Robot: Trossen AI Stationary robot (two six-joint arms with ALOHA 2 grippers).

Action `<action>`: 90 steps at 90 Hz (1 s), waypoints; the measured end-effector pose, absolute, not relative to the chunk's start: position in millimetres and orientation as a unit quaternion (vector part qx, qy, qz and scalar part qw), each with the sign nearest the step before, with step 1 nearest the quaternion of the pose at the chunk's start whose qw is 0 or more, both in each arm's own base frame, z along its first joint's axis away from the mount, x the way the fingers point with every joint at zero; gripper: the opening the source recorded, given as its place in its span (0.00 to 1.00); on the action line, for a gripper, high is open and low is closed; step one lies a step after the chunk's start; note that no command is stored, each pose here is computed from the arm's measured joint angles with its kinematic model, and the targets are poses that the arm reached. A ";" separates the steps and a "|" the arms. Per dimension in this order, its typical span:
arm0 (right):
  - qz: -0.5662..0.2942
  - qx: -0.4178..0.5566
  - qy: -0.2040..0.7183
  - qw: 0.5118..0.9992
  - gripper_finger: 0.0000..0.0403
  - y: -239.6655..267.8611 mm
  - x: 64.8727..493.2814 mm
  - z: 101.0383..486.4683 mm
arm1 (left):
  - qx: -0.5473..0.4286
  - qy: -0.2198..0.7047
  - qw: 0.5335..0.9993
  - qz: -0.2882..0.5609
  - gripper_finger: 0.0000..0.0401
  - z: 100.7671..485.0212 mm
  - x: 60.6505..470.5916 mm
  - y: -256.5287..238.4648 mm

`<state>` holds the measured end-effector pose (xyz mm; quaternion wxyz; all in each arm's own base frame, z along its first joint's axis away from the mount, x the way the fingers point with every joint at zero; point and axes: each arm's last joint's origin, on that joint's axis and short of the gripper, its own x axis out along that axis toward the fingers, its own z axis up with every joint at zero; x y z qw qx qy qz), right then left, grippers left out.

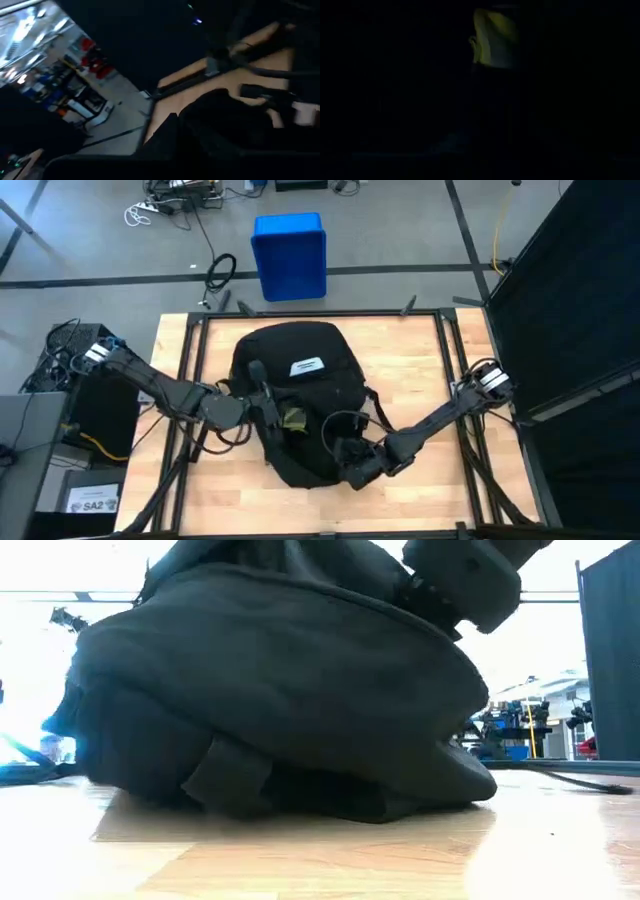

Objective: Unpack backpack
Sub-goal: Remove the zip bag from the backpack

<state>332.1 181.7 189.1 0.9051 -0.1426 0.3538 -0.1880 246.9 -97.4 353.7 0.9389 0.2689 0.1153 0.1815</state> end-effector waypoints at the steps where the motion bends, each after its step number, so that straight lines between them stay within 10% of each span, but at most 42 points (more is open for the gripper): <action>1: -0.188 -0.144 0.352 0.905 0.17 181.8 331.8 190.1 | 0.268 0.114 0.939 0.184 0.00 354.7 246.1 -96.8; 42: -0.113 -0.158 0.255 0.947 0.20 177.0 371.5 204.3 | 0.230 0.107 0.941 0.224 0.00 359.3 246.7 -78.4; 90: -0.115 -0.353 0.319 0.872 0.37 107.0 412.2 164.7 | 0.199 0.126 0.955 0.182 0.00 350.1 248.9 -79.0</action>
